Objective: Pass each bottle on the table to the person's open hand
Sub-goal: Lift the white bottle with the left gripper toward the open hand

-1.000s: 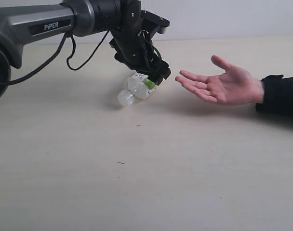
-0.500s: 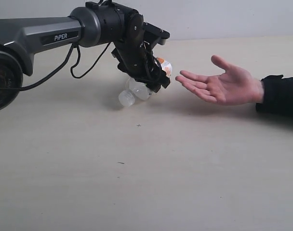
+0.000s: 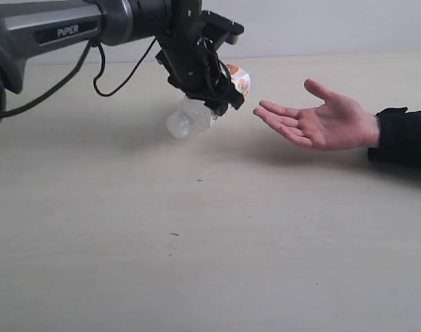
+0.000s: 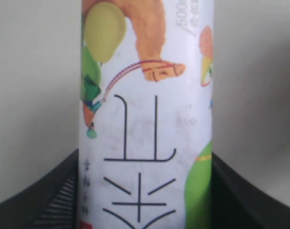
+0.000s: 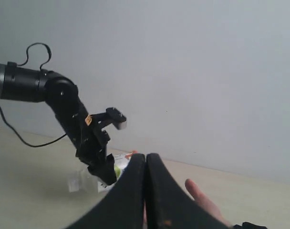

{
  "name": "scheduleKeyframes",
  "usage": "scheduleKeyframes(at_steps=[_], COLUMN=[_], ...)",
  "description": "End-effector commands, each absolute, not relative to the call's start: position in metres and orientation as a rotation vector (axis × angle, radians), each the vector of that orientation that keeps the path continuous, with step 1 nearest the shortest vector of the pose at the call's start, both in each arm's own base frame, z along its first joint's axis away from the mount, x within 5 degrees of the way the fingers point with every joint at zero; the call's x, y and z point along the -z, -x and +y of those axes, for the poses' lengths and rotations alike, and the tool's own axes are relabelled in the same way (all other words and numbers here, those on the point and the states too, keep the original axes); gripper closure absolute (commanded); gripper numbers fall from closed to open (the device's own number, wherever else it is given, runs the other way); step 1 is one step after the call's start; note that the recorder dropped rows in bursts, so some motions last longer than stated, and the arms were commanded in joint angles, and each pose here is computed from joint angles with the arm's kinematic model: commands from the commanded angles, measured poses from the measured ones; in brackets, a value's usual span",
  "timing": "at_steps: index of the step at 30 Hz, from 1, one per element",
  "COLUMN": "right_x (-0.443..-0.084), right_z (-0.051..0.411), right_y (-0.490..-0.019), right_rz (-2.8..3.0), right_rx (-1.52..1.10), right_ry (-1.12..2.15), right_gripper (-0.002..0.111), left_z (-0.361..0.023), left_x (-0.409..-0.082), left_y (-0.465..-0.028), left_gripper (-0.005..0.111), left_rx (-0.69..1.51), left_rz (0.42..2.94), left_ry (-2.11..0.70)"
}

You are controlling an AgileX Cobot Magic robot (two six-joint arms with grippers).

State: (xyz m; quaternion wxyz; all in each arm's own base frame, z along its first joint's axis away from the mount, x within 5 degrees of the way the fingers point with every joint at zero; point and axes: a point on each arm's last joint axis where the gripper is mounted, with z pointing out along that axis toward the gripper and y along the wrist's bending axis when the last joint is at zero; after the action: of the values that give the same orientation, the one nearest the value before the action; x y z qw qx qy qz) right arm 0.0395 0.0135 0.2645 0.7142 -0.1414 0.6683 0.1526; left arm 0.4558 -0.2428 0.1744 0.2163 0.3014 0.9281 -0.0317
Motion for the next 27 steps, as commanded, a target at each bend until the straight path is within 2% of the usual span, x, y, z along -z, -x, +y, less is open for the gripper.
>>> scheduleKeyframes(at_steps=[1,7,12,27], right_x=[-0.264,-0.264,-0.264,-0.264], right_z=[0.016,0.015,0.011,0.010], right_y=[-0.039,-0.039,-0.040,-0.040], right_rz=[1.469,1.469,1.483,1.485], right_rx=[-0.373,-0.371,-0.278,-0.256], right_ry=[0.361,0.359,0.270,0.252], right_gripper=[0.108,0.108,0.108,0.108], left_z=[-0.241,-0.265,-0.295,-0.364], left_x=[-0.223,-0.248,-0.248,-0.233], left_y=[-0.444,-0.421,-0.401,-0.371], left_gripper=[0.107,0.107,0.107,0.107], left_rx=[0.120,0.269,0.325,0.692], left_rz=[2.529,2.539,2.546,2.524], left_ry=[-0.801,-0.750,-0.739,-0.265])
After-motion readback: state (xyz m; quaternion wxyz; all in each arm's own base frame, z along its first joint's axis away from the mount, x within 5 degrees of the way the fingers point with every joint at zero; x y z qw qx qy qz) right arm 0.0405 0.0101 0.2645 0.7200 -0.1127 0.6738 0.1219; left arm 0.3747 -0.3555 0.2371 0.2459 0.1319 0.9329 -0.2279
